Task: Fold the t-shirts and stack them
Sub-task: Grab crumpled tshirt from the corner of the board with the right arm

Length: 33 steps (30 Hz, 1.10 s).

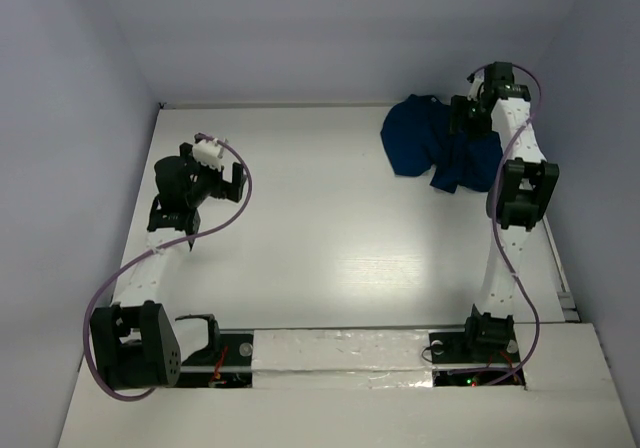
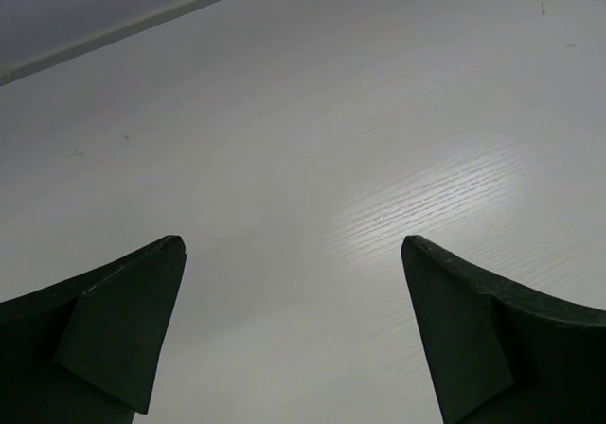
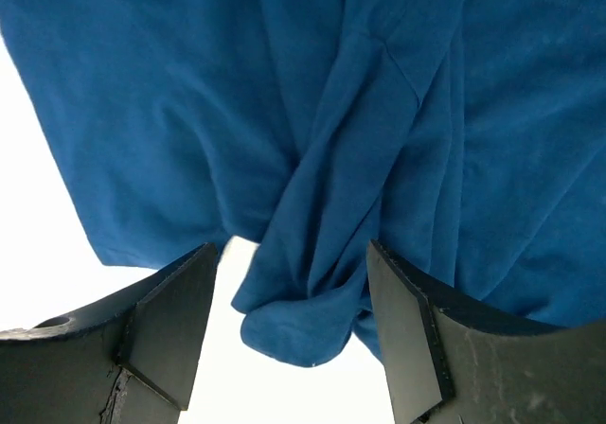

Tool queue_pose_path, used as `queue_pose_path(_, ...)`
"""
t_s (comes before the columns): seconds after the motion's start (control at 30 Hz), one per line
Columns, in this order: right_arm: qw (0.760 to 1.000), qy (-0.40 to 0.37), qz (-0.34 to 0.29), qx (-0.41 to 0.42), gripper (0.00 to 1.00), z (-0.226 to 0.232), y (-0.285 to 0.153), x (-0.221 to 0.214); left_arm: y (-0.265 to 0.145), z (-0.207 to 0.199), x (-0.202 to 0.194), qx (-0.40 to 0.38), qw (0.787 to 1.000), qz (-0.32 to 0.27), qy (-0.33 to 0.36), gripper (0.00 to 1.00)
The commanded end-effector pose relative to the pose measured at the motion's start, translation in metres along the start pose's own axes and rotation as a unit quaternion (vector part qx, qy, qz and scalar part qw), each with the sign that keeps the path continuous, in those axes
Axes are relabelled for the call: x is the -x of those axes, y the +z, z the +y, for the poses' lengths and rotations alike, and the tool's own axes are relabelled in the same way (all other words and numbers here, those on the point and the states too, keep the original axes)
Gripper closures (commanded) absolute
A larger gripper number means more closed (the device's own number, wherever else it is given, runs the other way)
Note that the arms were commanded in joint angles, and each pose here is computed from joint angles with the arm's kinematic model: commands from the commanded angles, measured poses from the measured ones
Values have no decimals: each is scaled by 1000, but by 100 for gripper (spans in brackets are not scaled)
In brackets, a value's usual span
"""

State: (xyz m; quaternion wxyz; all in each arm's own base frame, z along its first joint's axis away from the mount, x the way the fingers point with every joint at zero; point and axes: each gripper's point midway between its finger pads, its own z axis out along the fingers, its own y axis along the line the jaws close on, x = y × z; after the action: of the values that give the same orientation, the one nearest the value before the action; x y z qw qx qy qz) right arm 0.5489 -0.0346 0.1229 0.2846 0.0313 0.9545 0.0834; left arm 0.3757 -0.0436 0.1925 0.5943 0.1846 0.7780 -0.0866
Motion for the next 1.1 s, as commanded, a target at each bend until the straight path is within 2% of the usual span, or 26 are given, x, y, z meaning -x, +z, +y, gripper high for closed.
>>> queue_pose_path(0.0,1000,-8,13,-13,30,-6,-6,0,-8,-4,21,-8,1000,-28,4,1)
queue_pose_path(0.1,999,-9,28,-12,31,-8,3,-4,-11,-6,25,-12,999,-33,4,1)
queue_pose_path(0.27,999,-21,39,-28,41,-17,14,-10,-18,-10,34,-19,999,-42,6,1)
queue_pose_path(0.5,996,-45,65,-33,41,-10,35,-24,-19,-13,35,-25,999,-44,5,1)
queue_pose_path(0.63,995,-64,63,-45,41,-5,34,-23,-20,-11,33,-25,999,-42,3,1)
queue_pose_path(0.73,994,-65,71,-52,50,-3,33,-28,-22,-13,34,-26,999,-46,5,1)
queue_pose_path(0.8,993,-64,81,-50,70,-2,31,-33,-22,-14,35,-30,998,-47,5,1)
queue_pose_path(0.87,993,-64,85,-59,96,-5,29,-36,-24,-15,37,-32,998,-52,7,1)
queue_pose_path(0.9,992,-65,88,-63,100,-7,29,-38,-24,-16,37,-34,998,-54,7,1)
queue_pose_path(1.07,992,-68,73,-74,100,-8,18,-30,-23,-19,36,-41,998,-52,5,1)
